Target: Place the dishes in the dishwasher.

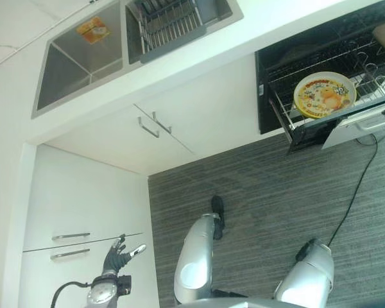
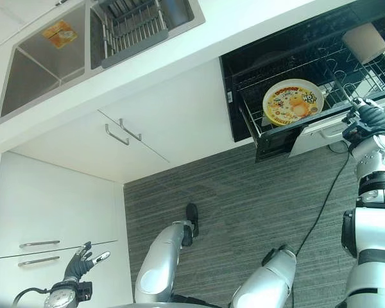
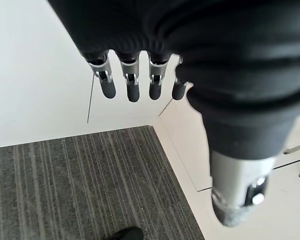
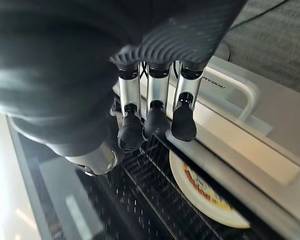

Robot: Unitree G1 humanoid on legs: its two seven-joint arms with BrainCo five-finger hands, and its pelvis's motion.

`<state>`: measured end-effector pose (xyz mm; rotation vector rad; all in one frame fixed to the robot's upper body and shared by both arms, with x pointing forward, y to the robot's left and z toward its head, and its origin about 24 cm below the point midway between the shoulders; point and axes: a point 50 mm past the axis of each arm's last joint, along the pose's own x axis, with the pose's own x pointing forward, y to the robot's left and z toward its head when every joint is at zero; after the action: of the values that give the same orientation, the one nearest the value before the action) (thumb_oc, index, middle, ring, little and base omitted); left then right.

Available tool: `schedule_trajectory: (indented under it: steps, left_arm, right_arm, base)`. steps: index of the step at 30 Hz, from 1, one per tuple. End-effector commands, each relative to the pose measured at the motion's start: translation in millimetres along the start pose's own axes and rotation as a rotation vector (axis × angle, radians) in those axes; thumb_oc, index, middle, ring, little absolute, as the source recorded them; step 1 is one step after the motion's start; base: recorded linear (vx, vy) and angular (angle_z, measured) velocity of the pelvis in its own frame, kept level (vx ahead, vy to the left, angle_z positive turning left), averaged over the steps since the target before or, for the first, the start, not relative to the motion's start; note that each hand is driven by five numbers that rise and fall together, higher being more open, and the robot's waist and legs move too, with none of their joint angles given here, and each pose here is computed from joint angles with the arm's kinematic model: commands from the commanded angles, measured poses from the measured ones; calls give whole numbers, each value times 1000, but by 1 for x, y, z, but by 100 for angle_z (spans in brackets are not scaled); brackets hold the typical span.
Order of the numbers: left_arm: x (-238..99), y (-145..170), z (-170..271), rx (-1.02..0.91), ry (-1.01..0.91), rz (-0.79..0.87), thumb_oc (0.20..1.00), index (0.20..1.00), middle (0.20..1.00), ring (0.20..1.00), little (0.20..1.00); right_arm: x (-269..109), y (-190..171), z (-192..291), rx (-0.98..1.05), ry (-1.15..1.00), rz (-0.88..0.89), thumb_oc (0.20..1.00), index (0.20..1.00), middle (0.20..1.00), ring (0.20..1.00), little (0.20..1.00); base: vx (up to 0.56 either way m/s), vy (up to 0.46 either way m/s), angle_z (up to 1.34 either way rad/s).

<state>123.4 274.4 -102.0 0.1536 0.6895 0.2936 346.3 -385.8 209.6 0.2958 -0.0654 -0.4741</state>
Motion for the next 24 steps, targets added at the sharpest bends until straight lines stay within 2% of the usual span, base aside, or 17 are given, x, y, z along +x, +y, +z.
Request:
schedule_trajectory:
  steps: [1, 9, 14, 19, 24]
  left_arm:
    - [-1, 29, 5, 90, -28, 44, 1000, 1000, 1000, 1000, 1000]
    - [1, 29, 21, 196, -74, -11, 1000, 1000, 1000, 1000, 1000]
    - [-3, 39, 11, 198, -10, 4, 1000, 1000, 1000, 1000, 1000]
    - [-8, 38, 0, 215, 1, -7, 1000, 1000, 1000, 1000, 1000]
    - [-14, 41, -12, 207, 23, -8, 1000, 1000, 1000, 1000, 1000]
  right_arm:
    - [3, 36, 32, -22, -94, 133, 200, 200, 200, 200, 200]
    - [2, 52, 62, -79, -163, 136, 200, 200, 200, 200, 200]
    - [0, 56, 79, -115, -191, 134, 200, 200, 200, 200, 200]
    - [-2, 60, 95, -134, -237, 116, 200, 200, 200, 200, 200]
    - [-8, 81, 122, -179, -342, 117, 200, 200, 200, 200, 200]
  base:
    - [199, 39, 12]
    - [86, 15, 10]
    - [158, -11, 20]
    - [116, -1, 18]
    - [29, 8, 17]
